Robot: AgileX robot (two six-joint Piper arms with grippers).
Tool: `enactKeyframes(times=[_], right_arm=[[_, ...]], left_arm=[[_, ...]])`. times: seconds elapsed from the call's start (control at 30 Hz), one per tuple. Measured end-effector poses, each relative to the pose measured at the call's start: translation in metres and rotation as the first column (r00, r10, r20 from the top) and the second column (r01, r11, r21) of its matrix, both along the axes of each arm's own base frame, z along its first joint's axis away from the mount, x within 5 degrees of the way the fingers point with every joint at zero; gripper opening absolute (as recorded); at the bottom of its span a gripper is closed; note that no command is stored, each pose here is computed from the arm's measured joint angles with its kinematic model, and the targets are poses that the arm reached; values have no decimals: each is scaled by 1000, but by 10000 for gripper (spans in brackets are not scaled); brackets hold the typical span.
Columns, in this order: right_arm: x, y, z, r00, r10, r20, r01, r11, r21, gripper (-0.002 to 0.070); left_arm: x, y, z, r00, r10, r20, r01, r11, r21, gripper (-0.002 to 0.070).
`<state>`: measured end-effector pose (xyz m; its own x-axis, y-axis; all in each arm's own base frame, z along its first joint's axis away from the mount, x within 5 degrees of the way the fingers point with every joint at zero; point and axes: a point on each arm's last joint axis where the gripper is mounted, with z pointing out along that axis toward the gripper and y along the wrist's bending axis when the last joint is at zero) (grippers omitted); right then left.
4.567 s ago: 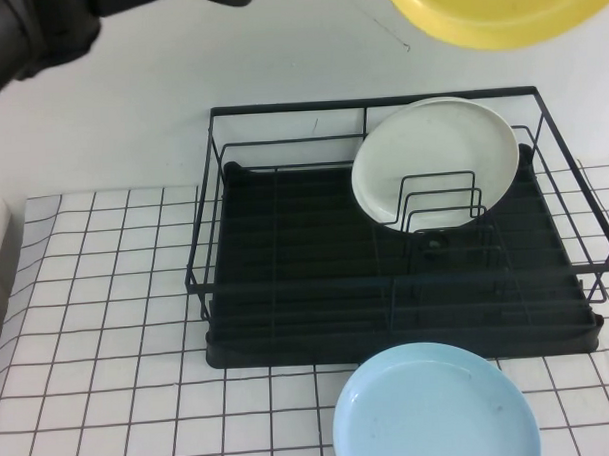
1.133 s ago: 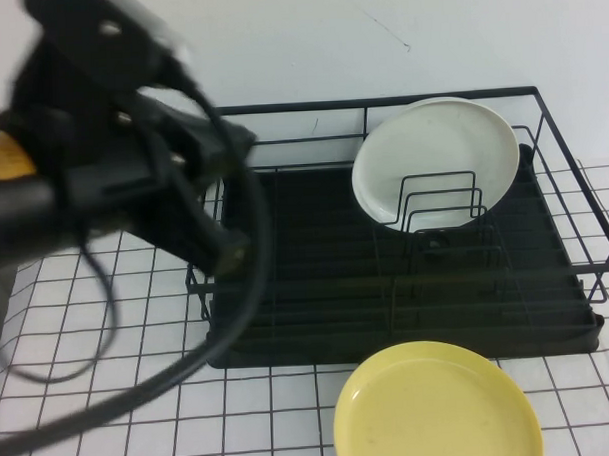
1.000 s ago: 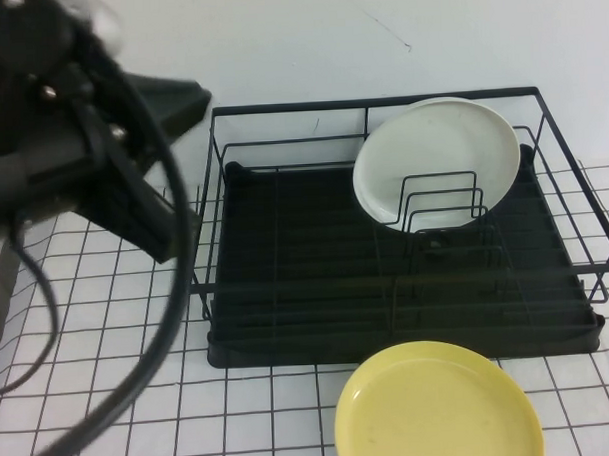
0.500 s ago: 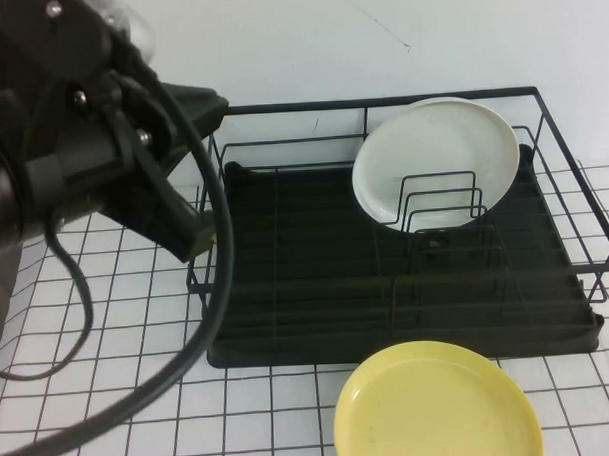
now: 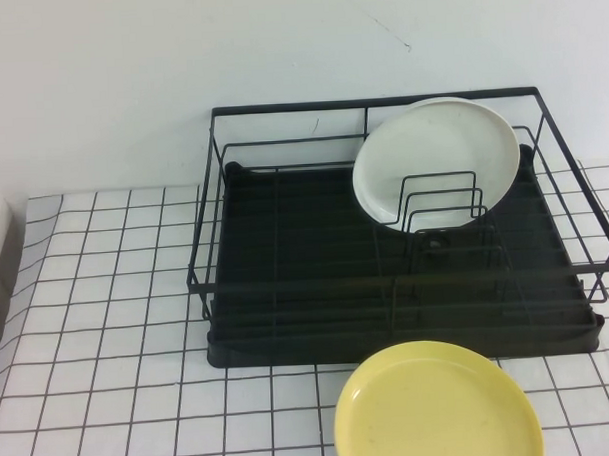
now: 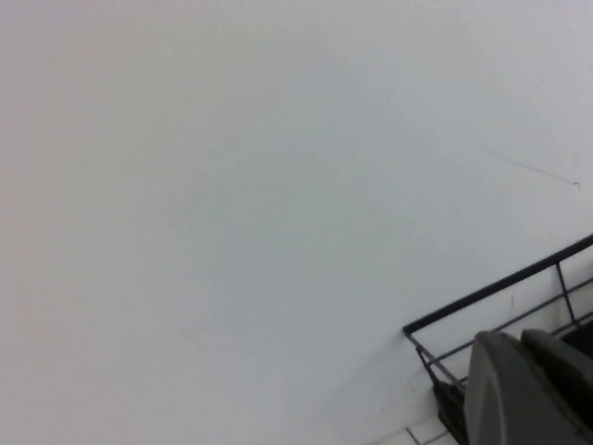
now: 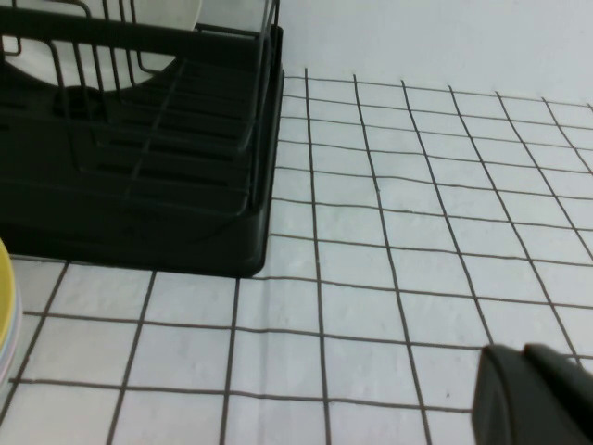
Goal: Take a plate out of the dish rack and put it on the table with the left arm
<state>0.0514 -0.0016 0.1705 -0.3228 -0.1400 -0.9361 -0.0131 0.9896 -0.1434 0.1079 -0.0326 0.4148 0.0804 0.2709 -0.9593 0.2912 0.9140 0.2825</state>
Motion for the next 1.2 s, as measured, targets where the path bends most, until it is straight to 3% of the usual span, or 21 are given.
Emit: enactKeyframes(times=[0.17,0.37,0.53,0.63,1.2], right_arm=[[0,0,0,1000,0,0,0,1000,0,-4],[0,0,0,1000,0,0,0,1000,0,-4],[0,0,0,1000,0,0,0,1000,0,-4],[0,0,0,1000,0,0,0,1000,0,-4],[0,0,0,1000,0,0,0,1000,0,-4]], left_arm=[[-30,13,-53,997,71,-28,-72,997,-20,-2],[-42,16,-155,981,85,-175,-90,996,-18,-2],[-46,17,-217,971,95,-220,-117,989,-91,-2],[-48,17,-230,968,89,-235,-125,982,-140,-2],[-49,17,-232,959,85,-272,-142,971,-195,-2]])
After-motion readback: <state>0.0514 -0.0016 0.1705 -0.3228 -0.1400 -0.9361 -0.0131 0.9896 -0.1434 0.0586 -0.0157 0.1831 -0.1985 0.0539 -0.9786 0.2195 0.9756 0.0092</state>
